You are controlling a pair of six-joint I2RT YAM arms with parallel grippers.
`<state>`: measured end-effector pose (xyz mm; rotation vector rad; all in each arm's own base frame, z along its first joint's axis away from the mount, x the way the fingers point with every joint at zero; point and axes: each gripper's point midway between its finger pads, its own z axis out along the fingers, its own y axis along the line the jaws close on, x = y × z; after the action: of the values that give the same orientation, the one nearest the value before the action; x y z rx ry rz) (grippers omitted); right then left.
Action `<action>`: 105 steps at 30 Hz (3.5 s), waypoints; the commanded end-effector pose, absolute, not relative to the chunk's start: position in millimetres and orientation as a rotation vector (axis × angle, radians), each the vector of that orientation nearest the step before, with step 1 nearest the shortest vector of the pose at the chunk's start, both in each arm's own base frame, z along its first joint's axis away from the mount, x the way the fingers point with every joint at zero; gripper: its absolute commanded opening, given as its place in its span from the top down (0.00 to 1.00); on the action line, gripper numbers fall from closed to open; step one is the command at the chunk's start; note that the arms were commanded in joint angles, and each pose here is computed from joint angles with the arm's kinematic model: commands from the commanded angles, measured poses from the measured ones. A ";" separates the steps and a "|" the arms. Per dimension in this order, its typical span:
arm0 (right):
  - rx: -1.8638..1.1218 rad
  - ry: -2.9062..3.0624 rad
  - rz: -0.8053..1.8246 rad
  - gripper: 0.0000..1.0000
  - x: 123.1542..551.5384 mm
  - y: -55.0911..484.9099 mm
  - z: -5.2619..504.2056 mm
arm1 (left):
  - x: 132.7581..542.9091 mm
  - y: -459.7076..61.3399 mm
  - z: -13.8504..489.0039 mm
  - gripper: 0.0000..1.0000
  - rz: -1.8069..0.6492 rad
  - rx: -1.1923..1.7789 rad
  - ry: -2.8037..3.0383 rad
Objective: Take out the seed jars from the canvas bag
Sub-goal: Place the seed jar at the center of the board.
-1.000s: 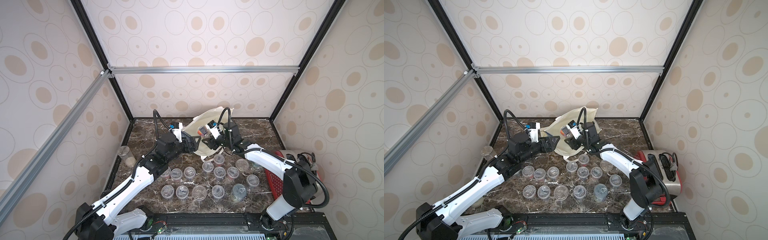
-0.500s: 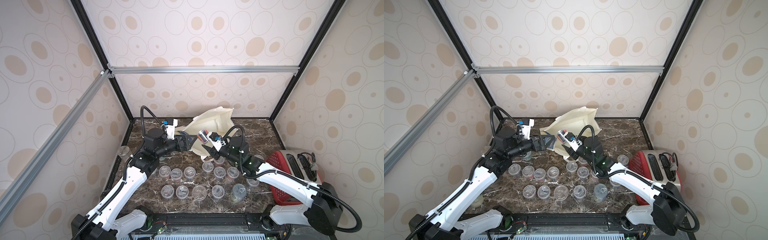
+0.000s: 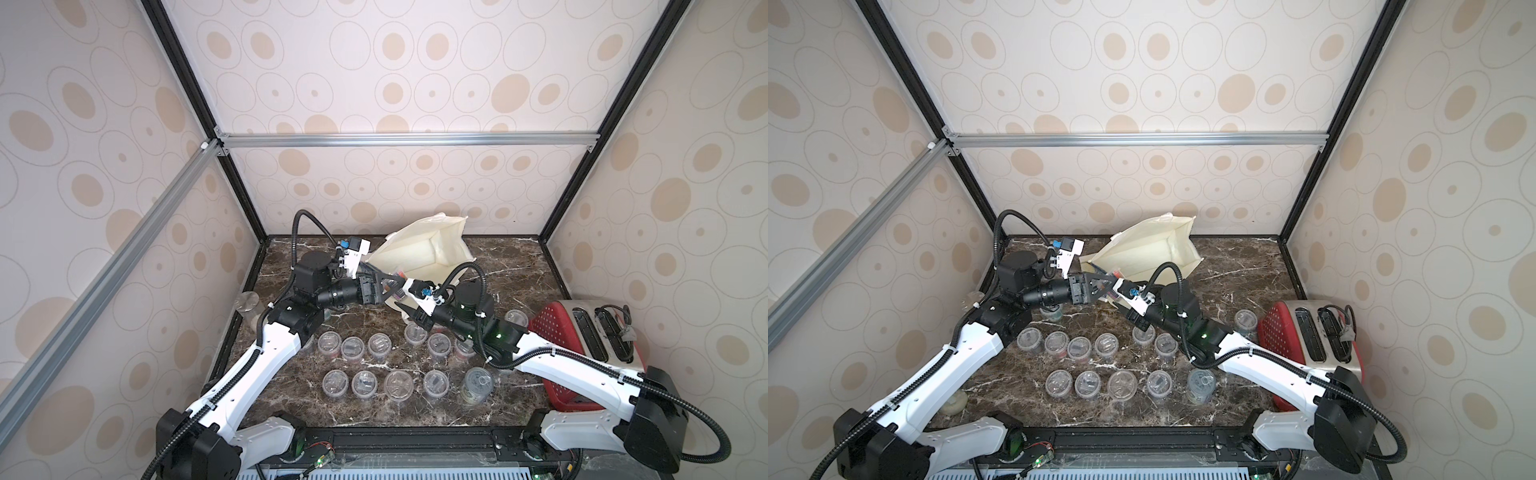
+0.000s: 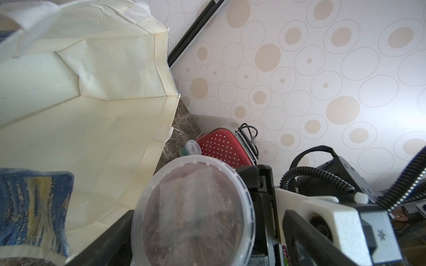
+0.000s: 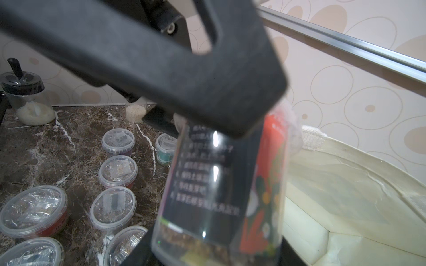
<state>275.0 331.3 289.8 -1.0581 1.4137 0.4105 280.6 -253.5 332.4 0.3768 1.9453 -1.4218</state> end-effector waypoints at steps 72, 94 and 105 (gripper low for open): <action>-1.394 1.120 0.184 0.38 271.7 354.9 283.9 | 259.5 -244.5 307.5 0.16 -1.256 0.594 1.859; -1.045 1.807 -0.397 0.38 381.9 140.9 215.7 | 338.8 -203.4 293.2 0.02 -0.839 0.333 1.954; -1.077 1.817 -0.219 0.39 372.7 150.4 228.2 | 344.0 -204.7 266.3 0.02 -0.893 0.250 1.956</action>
<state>382.6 129.7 185.5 -1.1035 1.9157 -0.3802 336.0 -205.9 257.6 0.2823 2.0080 -0.8822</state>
